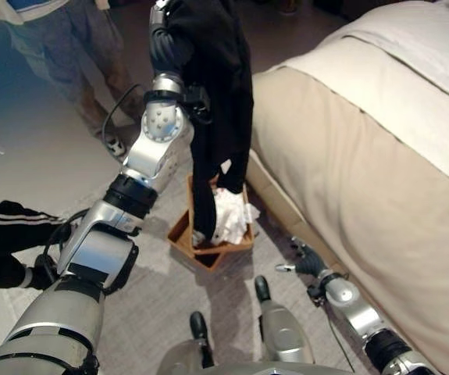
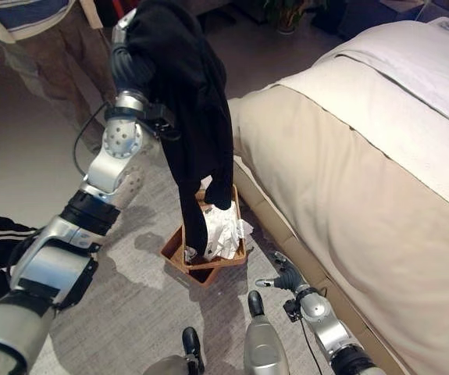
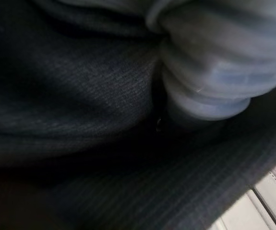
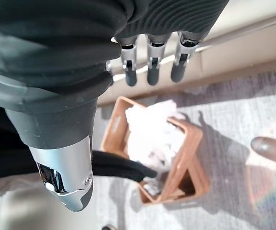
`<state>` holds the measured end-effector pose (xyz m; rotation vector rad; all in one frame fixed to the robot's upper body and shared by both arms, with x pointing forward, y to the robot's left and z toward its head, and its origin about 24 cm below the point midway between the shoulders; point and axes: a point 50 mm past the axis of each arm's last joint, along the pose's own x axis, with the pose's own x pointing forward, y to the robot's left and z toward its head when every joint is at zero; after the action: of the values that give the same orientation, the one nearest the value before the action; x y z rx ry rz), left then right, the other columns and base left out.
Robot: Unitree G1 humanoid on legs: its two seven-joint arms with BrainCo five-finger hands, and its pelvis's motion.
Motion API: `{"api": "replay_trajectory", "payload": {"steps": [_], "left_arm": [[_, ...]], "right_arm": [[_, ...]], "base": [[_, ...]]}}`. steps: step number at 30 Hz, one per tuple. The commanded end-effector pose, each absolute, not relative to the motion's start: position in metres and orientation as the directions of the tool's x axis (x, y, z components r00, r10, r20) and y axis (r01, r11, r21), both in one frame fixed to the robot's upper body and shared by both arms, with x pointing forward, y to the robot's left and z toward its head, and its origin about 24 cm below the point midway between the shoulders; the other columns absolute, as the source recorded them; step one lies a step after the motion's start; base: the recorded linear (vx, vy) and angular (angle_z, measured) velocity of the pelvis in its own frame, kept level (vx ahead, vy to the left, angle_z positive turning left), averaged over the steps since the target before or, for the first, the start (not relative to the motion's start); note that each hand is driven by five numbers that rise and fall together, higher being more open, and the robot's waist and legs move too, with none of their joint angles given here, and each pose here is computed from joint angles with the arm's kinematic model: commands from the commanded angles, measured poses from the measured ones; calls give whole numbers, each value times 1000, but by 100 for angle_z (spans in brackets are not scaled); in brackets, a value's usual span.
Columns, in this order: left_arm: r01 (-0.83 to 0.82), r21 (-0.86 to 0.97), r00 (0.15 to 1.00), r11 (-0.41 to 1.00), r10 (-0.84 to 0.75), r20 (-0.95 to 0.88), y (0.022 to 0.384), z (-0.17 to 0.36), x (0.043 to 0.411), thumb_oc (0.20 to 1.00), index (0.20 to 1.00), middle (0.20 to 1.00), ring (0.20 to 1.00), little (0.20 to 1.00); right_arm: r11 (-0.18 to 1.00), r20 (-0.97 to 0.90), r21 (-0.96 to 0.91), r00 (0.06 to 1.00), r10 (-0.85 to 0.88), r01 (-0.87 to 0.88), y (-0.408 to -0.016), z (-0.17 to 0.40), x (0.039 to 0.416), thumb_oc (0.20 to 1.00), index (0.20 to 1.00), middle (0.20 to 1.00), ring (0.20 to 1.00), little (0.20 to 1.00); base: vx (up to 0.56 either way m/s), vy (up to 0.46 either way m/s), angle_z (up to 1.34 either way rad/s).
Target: Pick up clothes into the bucket
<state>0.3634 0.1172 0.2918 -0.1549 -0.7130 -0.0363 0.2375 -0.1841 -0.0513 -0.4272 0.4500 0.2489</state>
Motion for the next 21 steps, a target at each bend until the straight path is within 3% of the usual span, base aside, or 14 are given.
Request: {"api": "replay_trajectory", "payload": {"steps": [1,8,21], "left_arm": [[100,-133,575,986,52,816,118,365,349,200,200,200,200,200],[30,-142,593,989,97,799,131,359,354,200,200,200,200,200],[-12,-236,645,972,188,740,148,322,358,200,200,200,200,200]], "right_arm": [[887,-467,-335,874,135,-316,-186,-52,236,1000,1000,1000,1000,1000],[885,-472,-331,870,146,-328,-185,-53,233,1000,1000,1000,1000,1000],[878,-286,-360,933,217,-314,-169,-14,266,1000,1000,1000,1000,1000]], "base": [[0,0,0],[-8,-1,0],[-96,-27,-5]]}}
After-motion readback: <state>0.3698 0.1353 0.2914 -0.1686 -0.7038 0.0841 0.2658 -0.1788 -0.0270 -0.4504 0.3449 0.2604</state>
